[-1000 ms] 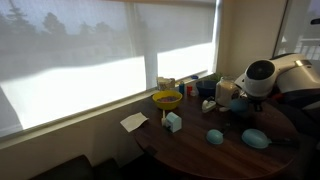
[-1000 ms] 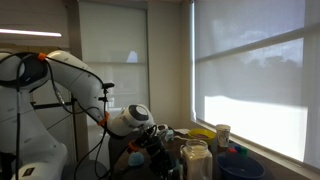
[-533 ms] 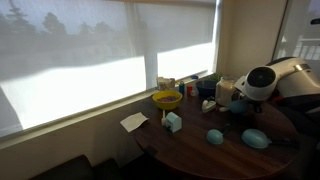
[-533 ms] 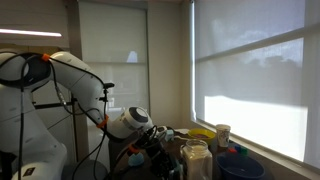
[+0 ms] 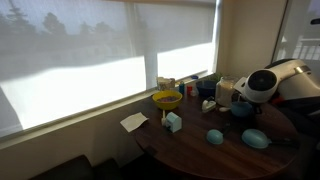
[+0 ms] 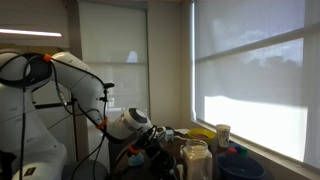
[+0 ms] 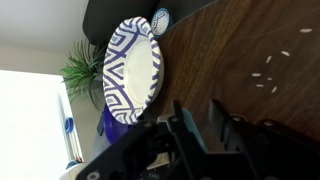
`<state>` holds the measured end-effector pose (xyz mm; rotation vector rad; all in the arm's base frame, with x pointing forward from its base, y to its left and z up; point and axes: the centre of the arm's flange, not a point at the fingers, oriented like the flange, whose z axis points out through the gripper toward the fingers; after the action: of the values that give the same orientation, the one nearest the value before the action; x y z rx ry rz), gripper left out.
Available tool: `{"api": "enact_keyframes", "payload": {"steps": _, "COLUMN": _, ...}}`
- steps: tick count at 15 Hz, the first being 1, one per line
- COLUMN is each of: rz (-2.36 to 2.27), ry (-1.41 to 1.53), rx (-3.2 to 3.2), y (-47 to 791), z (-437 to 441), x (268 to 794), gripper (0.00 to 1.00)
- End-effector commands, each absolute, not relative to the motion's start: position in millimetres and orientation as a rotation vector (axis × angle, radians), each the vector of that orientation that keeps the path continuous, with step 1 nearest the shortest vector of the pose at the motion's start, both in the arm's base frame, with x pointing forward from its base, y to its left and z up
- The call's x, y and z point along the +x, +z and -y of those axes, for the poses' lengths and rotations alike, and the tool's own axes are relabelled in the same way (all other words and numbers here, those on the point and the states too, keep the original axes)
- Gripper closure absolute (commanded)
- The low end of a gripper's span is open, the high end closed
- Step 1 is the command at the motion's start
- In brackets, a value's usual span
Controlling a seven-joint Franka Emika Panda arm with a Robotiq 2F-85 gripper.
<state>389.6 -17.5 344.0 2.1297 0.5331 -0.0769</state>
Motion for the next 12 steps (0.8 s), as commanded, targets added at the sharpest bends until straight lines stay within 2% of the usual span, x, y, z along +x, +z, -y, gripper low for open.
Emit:
{"api": "enact_keyframes", "payload": {"steps": 1, "rz": -0.535, "ry": -0.053, "rx": 2.139, "y": 351.9, "z": 11.4, "x": 385.8, "gripper": 0.35}}
{"api": "enact_keyframes", "payload": {"steps": 5, "rz": -0.522, "ry": -0.042, "rx": 2.181, "y": 368.5, "z": 11.0, "x": 383.4, "gripper": 0.06}}
{"api": "enact_keyframes", "payload": {"steps": 6, "rz": -0.514, "ry": -0.048, "rx": 2.207, "y": 374.2, "z": 11.8, "x": 382.3, "gripper": 0.02}}
{"api": "enact_keyframes", "payload": {"steps": 12, "rz": -0.479, "ry": -0.119, "rx": 2.447, "y": 409.7, "z": 22.6, "x": 372.5, "gripper": 0.00}}
